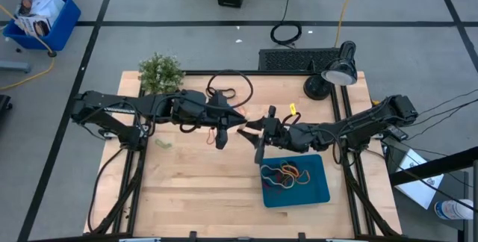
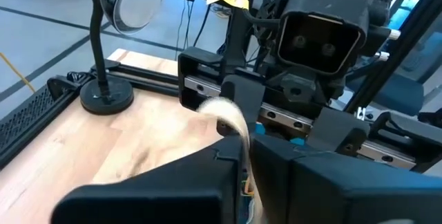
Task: Pick and place rubber bands into bin
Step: Put the light brown rubber bands into the blue bin
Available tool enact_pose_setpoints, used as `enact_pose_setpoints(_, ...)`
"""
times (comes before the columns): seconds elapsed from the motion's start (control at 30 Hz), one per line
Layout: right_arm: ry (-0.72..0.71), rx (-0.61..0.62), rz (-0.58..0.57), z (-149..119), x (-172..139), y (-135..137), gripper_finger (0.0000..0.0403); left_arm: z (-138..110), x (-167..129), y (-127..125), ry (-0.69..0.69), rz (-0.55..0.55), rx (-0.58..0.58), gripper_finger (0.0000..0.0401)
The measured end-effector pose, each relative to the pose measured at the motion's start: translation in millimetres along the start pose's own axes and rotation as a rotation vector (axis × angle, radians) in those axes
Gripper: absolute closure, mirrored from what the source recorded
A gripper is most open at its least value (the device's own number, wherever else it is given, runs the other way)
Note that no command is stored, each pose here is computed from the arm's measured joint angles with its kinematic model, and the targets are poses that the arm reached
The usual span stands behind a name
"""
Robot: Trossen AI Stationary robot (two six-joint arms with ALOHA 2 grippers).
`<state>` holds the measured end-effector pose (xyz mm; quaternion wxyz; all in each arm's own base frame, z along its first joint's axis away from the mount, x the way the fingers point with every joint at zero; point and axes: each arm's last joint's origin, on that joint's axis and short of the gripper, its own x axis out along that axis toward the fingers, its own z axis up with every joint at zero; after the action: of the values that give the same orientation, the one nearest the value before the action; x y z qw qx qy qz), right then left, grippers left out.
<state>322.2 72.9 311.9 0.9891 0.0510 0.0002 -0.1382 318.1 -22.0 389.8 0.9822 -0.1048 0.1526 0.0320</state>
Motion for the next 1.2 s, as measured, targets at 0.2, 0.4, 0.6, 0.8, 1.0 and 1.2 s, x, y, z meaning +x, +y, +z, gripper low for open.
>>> enact_pose_setpoints(0.2,0.000,-0.010,0.000,0.0,0.0,0.0,0.0359,0.4,0.0,-0.1,-0.004,-0.001,0.005,0.0360)
enact_pose_setpoints(0.4,0.003,-0.044,0.031,-0.1,-0.3,1.3,0.0398,0.3,0.0,-0.1,-0.004,-0.001,0.037,0.0359)
enact_pose_setpoints(0.6,0.020,-0.041,0.053,-1.7,-0.4,1.8,0.0399,0.3,0.0,-0.4,-0.002,-0.011,0.059,0.0357)
enact_pose_setpoints(0.8,0.020,-0.045,0.053,-1.8,-0.4,1.8,0.0399,0.2,0.0,-0.9,0.001,-0.027,0.056,0.0313)
enact_pose_setpoints(1.0,0.021,-0.052,0.053,-1.9,-0.4,1.8,0.0399,0.0,0.0,-0.8,0.002,-0.027,0.064,0.0250)
enact_pose_setpoints(1.2,0.063,-0.077,0.054,-4.3,-3.4,2.0,0.0401,-0.2,-9.2,0.2,0.030,-0.022,0.056,0.0219)
